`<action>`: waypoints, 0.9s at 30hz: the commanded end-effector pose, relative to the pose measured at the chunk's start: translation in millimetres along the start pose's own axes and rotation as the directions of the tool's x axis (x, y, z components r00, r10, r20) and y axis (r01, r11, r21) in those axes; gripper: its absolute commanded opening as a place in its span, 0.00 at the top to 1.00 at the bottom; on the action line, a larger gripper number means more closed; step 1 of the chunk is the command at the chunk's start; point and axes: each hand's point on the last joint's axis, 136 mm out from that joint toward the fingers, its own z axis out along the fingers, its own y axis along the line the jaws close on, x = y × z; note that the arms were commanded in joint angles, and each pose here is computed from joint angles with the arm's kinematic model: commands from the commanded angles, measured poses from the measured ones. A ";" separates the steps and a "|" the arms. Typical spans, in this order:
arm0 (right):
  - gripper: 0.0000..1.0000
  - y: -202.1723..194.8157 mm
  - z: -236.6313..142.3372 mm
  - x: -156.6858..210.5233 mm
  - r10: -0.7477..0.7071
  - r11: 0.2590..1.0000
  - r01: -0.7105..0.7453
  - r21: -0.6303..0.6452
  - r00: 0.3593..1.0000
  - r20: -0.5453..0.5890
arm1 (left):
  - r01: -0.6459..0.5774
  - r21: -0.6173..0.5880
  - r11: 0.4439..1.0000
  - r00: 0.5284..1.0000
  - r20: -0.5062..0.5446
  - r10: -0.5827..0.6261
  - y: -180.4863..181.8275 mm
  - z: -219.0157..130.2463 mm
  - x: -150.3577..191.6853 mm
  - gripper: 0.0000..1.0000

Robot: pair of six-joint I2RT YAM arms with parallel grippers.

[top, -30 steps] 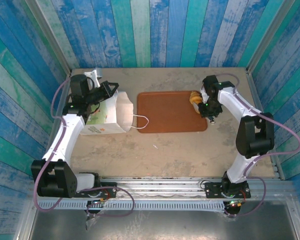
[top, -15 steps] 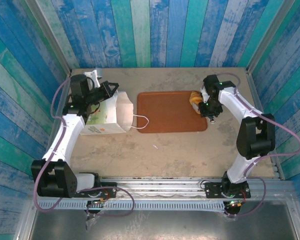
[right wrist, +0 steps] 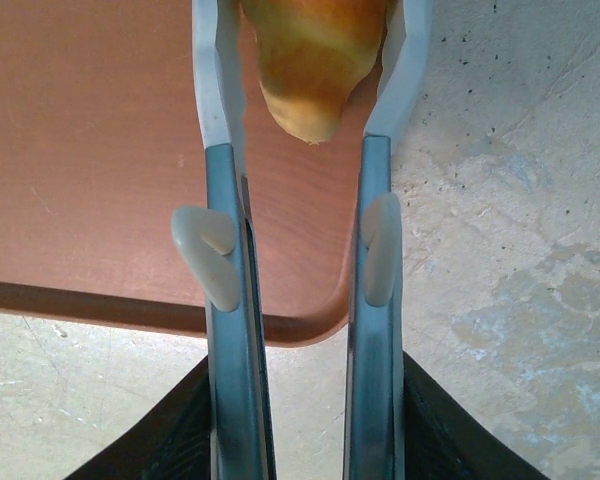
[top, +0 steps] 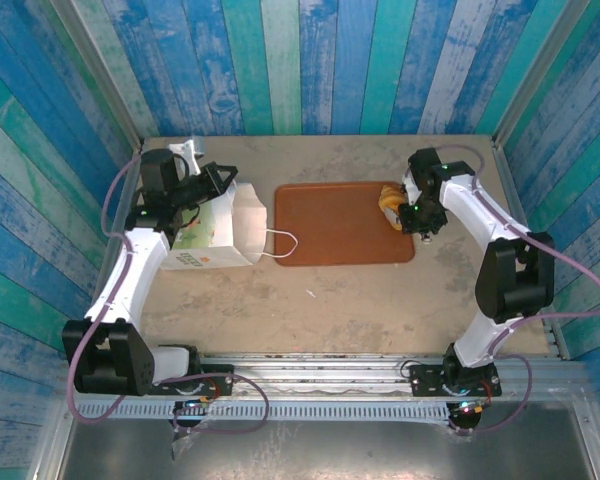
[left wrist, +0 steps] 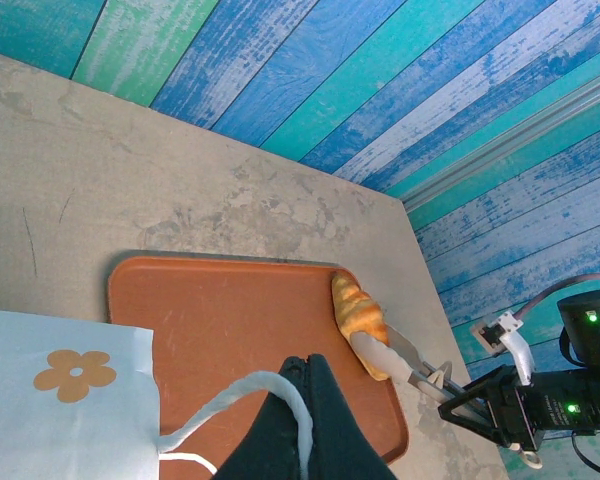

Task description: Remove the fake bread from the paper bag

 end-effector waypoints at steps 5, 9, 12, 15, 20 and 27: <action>0.56 -0.6 -1.7 -3.3 -0.023 1.000 0.023 -0.007 1.000 0.003 | -0.020 0.025 0.999 1.000 0.011 0.020 -8.4 -3.1 -6.6 1.00; 0.54 -0.4 -4.8 -3.9 -0.025 1.000 0.025 -0.008 1.000 0.009 | -0.017 0.026 1.000 1.000 0.010 0.016 -8.6 -2.5 -6.2 1.00; 0.53 -1.3 -8.7 -5.2 -0.027 1.000 0.027 -0.003 0.999 0.021 | -0.015 0.031 0.999 1.000 0.008 0.015 -9.3 -2.6 -6.5 1.00; 0.52 -0.8 -14.1 -5.9 -0.032 0.999 0.032 -0.005 0.999 0.028 | -0.013 0.032 0.999 1.000 0.007 0.012 -9.2 -2.0 -6.9 1.00; 0.50 -2.5 -26.6 -9.2 -0.036 0.999 0.036 0.004 0.998 0.059 | -0.017 0.028 0.999 1.000 0.002 0.017 -8.5 -1.4 -6.4 1.00; 0.50 -4.4 -37.8 -10.3 -0.034 0.999 0.033 0.016 0.996 0.080 | -0.019 0.023 1.000 1.000 0.004 0.019 -8.2 -1.1 -8.3 1.00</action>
